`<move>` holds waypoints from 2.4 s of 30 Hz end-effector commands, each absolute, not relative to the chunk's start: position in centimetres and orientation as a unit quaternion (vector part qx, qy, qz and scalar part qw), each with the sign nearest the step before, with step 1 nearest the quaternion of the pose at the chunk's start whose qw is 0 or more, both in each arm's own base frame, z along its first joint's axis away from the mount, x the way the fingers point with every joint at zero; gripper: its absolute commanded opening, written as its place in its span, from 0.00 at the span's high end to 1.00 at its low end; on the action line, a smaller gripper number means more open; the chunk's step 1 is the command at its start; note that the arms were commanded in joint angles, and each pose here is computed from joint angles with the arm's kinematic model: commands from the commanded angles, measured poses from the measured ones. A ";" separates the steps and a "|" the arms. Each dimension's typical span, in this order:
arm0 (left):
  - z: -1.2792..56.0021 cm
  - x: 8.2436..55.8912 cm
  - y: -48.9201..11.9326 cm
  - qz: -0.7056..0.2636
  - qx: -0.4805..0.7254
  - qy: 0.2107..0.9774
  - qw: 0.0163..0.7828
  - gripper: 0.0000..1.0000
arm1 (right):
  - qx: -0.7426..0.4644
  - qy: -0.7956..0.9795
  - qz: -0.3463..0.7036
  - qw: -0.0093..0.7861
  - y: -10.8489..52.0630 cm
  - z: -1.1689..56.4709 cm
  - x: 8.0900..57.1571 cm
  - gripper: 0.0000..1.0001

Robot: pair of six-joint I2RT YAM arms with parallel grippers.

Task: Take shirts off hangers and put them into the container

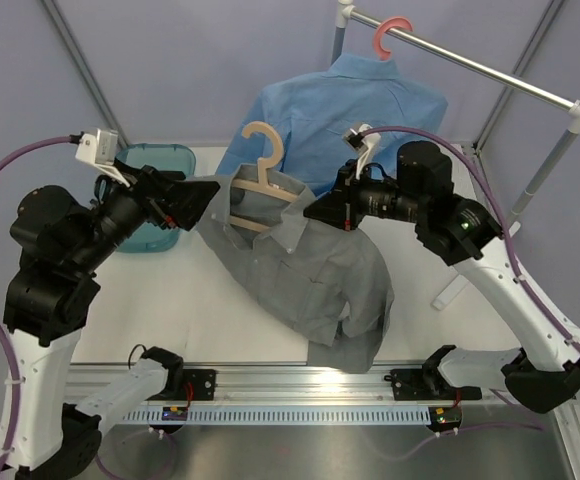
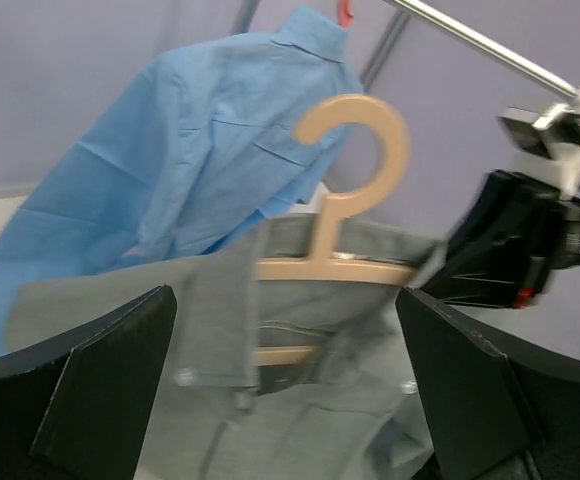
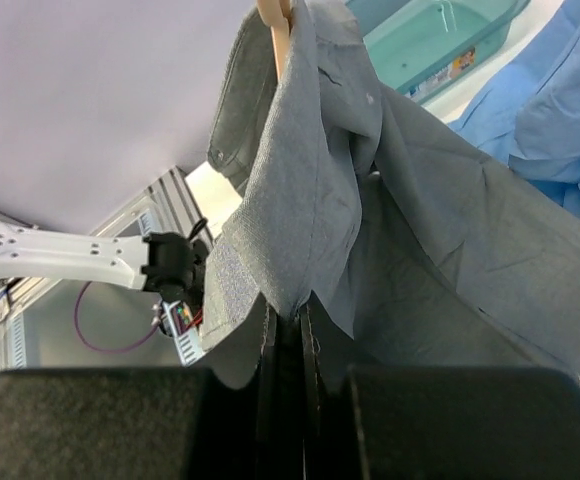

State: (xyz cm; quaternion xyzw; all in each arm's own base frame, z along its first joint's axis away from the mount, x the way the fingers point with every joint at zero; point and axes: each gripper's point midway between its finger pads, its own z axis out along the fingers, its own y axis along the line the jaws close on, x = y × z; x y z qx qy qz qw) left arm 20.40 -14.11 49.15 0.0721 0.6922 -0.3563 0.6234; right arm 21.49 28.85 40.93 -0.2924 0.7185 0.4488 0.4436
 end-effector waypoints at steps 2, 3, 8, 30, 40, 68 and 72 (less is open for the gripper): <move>50.1 20.9 -17.8 -0.401 0.082 0.681 0.607 0.01 | -0.281 0.668 0.457 0.517 30.6 44.3 23.3 1.00; 49.8 21.2 -18.3 -0.396 0.082 0.685 0.606 0.01 | -0.281 0.667 0.457 0.517 30.7 44.2 23.3 1.00; 47.8 23.1 -20.8 -0.340 0.078 0.710 0.612 0.03 | -0.276 0.674 0.454 0.513 31.1 43.1 23.8 1.00; 43.7 27.3 -23.1 -0.277 0.085 0.743 0.603 0.44 | -0.287 0.661 0.476 0.503 30.2 43.2 21.4 1.00; 42.6 28.1 -24.1 -0.275 0.088 0.752 0.593 0.47 | -0.299 0.655 0.483 0.498 30.4 43.3 20.9 1.00; 40.7 30.3 -23.0 -0.228 0.087 0.704 0.667 1.00 | -0.248 0.727 0.384 0.513 28.5 38.3 24.1 0.50; 40.1 30.8 -21.8 -0.204 0.071 0.683 0.698 1.00 | -0.228 0.741 0.360 0.519 27.3 38.5 24.4 0.22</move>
